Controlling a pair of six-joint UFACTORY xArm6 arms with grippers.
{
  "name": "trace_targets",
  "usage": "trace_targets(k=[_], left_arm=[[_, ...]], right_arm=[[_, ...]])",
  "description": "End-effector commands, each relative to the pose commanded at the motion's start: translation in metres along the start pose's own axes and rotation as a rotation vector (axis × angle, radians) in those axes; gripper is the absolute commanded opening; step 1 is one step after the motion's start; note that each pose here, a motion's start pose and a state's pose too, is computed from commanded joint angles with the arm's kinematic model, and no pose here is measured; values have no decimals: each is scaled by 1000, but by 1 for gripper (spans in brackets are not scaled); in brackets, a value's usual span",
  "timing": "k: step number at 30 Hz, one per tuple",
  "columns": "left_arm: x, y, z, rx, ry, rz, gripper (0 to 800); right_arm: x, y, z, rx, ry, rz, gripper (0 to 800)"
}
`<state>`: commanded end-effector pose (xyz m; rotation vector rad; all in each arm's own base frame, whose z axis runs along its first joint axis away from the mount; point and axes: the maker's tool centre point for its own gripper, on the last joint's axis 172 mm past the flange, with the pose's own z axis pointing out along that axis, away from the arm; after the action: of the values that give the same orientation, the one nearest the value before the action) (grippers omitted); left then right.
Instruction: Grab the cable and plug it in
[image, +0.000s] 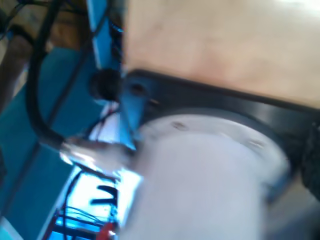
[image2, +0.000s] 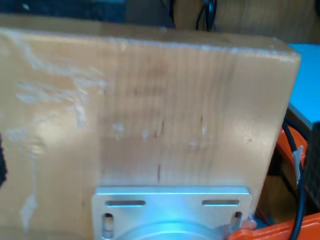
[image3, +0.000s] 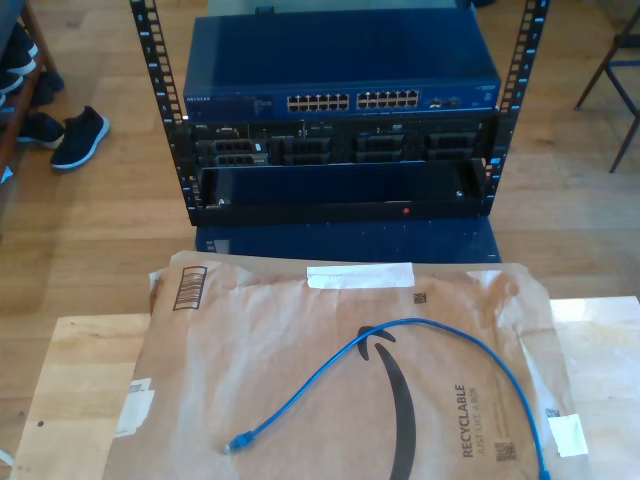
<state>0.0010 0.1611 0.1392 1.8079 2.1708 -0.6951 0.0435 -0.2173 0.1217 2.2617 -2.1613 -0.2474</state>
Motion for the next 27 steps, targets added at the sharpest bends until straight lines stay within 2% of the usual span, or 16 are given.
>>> trace_targets(k=[2,4,7,10,14,18,23,27], left_arm=[[-13,7,-18,20,-16,-24,799],[-27,32,-35,12,-11,-31,798],[-37,73,-55,12,44,-50,798],[-57,108,-64,64,115,-67,799],[-100,148,-64,97,194,-84,799],[-137,173,-52,80,178,-81,798],[-146,193,-40,60,147,-108,798],[-153,201,-29,73,165,-99,798]], right_arm=[[5,-15,-12,1,30,-5,797],[11,-32,-26,7,66,12,796],[12,-65,-45,21,111,37,796],[2,-107,-64,49,156,45,796],[-38,-169,-86,87,197,-2,794],[-86,-215,-99,125,206,15,794],[-170,-264,-85,82,192,-55,793],[-235,-295,-80,66,199,-103,793]])
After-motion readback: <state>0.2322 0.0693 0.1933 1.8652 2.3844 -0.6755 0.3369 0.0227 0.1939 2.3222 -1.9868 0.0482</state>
